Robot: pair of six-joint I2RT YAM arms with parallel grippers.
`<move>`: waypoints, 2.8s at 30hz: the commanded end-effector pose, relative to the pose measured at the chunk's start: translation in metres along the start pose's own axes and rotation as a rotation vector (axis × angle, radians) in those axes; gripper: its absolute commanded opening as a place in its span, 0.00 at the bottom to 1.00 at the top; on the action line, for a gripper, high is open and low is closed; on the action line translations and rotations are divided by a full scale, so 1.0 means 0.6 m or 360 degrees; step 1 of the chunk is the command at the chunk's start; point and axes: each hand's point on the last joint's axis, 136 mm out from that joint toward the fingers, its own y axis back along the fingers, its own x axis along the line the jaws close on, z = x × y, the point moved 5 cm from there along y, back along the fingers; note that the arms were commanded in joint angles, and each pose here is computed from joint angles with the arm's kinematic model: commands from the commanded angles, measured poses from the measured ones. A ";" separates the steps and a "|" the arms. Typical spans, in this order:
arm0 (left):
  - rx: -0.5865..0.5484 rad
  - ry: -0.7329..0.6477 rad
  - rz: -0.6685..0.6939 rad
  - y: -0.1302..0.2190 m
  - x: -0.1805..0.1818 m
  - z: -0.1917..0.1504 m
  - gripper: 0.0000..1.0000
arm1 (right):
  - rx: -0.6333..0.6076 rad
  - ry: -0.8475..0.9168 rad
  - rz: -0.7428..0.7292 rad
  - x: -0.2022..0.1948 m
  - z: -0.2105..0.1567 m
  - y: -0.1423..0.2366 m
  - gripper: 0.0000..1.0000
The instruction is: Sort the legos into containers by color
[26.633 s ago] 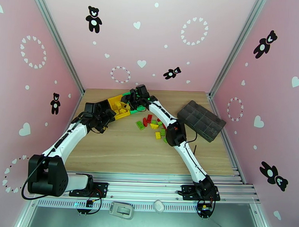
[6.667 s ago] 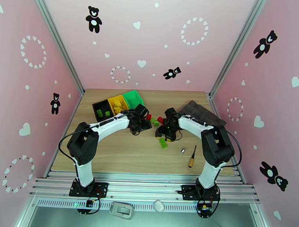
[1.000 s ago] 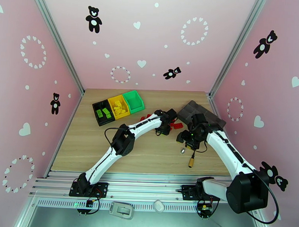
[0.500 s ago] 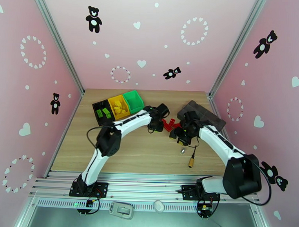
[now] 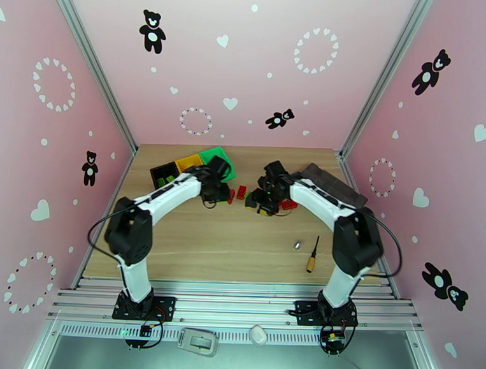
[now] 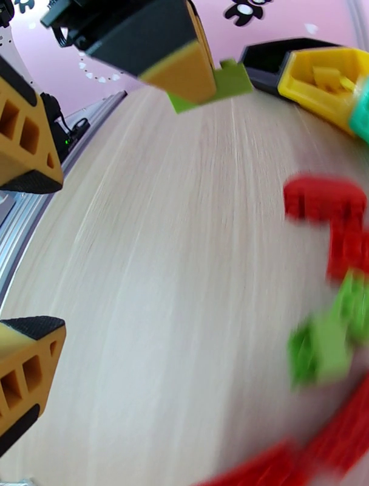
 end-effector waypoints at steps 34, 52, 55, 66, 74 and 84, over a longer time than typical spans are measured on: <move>-0.0185 0.0637 0.0392 0.054 0.318 0.227 0.70 | 0.0037 0.0118 -0.0208 0.004 0.082 0.008 0.57; 0.0040 0.0513 -0.0098 -0.010 0.083 0.037 0.75 | 0.0087 0.0196 -0.0584 -0.067 0.088 -0.016 0.60; 0.0099 0.0603 -0.0208 -0.035 0.058 0.003 0.75 | 0.0102 0.0215 -0.0621 -0.072 0.090 -0.028 0.59; 0.0164 0.0674 -0.0206 -0.054 0.066 -0.030 0.77 | 0.0155 0.0260 -0.0755 -0.085 0.107 -0.073 0.54; 0.0148 0.0712 -0.0197 -0.046 0.082 -0.028 0.77 | 0.0167 0.0273 -0.0785 -0.091 0.127 -0.096 0.54; 0.0151 0.0718 -0.0191 -0.042 0.085 -0.023 0.77 | 0.0162 0.0279 -0.0825 -0.099 0.141 -0.107 0.51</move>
